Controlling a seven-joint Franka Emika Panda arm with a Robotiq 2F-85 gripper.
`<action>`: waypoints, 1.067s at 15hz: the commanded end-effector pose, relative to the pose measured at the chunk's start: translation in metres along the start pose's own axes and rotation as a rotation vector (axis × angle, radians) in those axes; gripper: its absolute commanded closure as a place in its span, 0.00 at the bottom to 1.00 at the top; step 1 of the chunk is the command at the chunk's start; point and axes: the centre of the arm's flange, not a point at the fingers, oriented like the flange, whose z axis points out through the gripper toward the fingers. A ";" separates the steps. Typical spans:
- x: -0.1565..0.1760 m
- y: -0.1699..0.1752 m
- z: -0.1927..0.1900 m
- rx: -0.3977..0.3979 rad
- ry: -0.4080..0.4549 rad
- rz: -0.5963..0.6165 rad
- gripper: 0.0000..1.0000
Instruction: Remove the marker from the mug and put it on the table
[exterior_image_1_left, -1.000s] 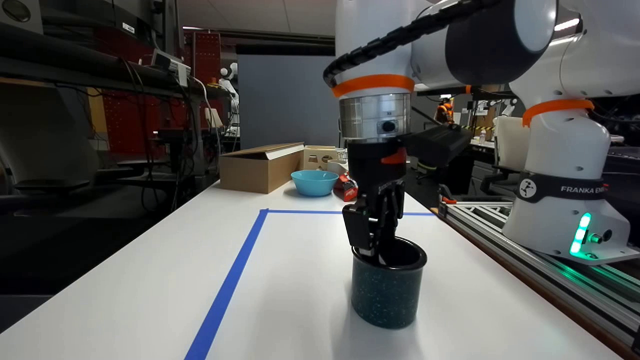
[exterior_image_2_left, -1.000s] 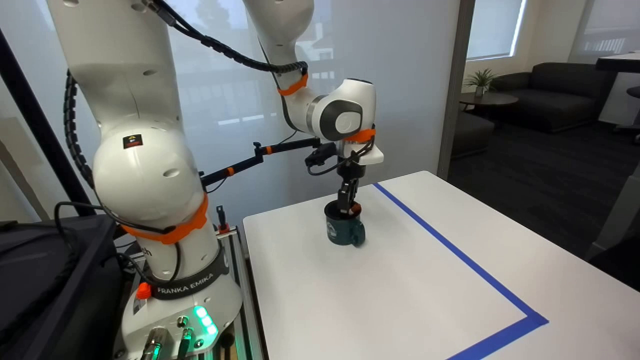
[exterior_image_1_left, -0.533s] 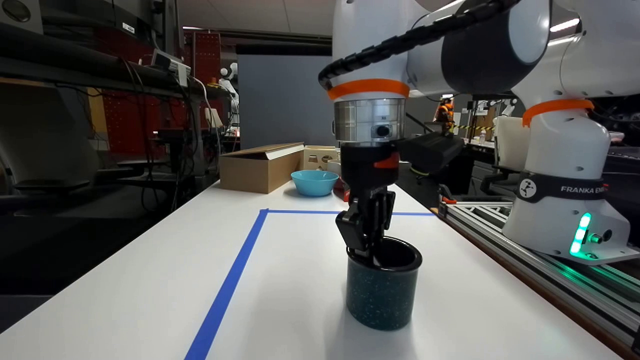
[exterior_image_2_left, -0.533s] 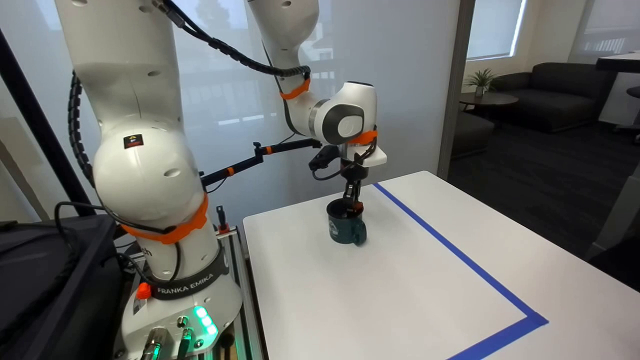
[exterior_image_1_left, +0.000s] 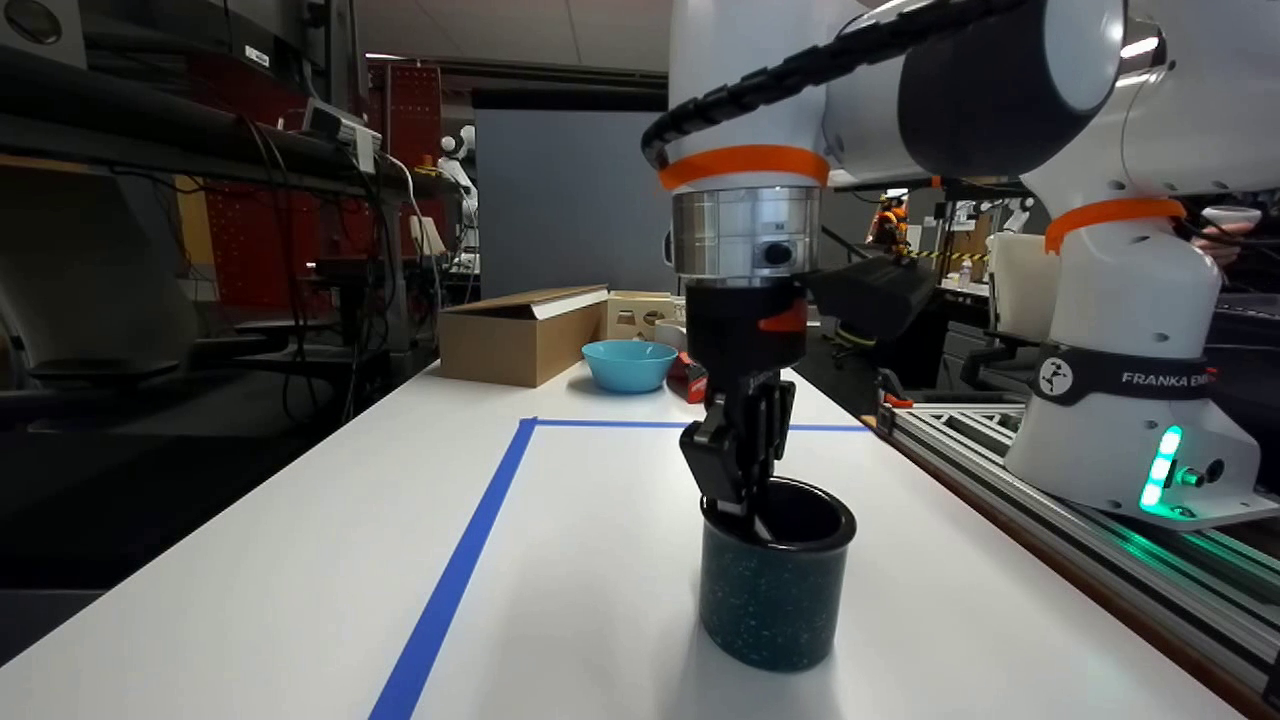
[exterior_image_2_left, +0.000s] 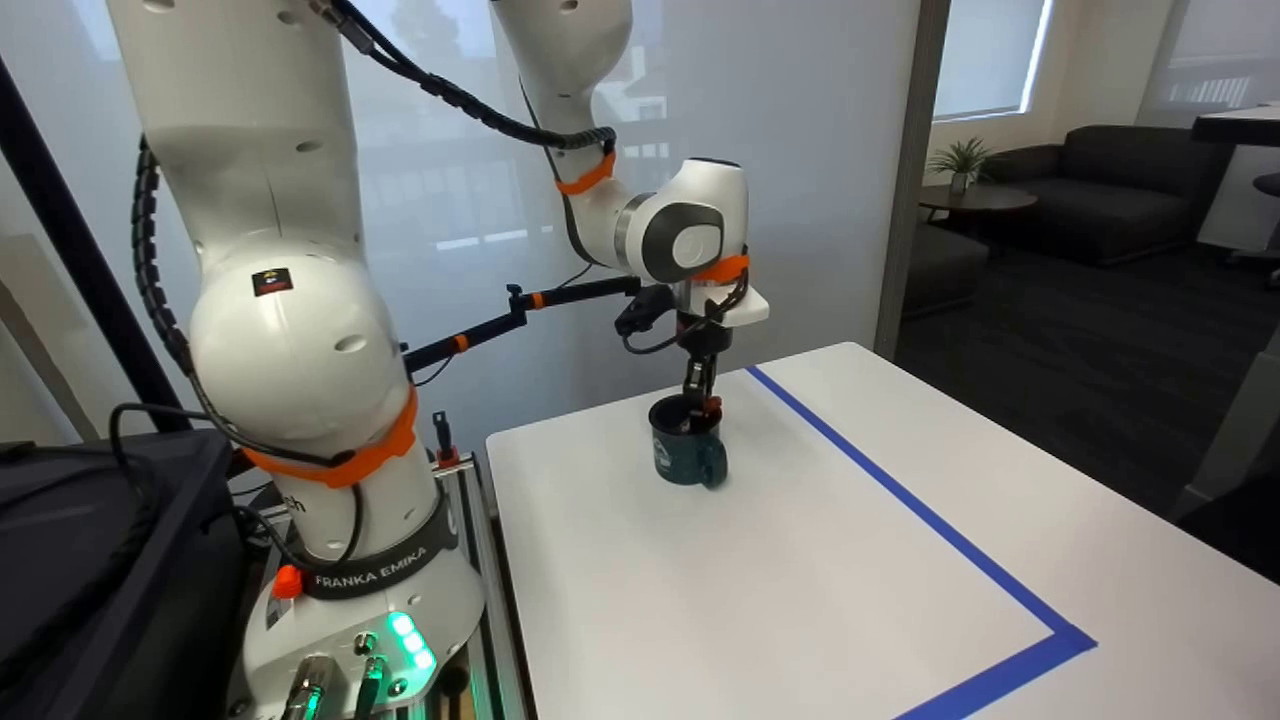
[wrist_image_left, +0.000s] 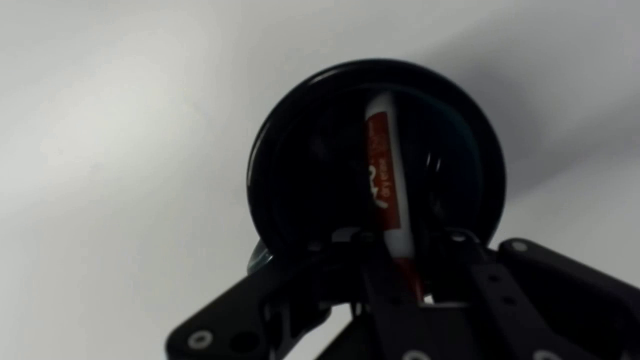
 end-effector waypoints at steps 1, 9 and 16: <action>-0.026 0.004 -0.044 -0.019 -0.013 -0.008 0.95; -0.070 0.066 -0.138 -0.071 -0.116 0.034 0.95; -0.048 0.184 -0.139 -0.168 -0.173 0.109 0.95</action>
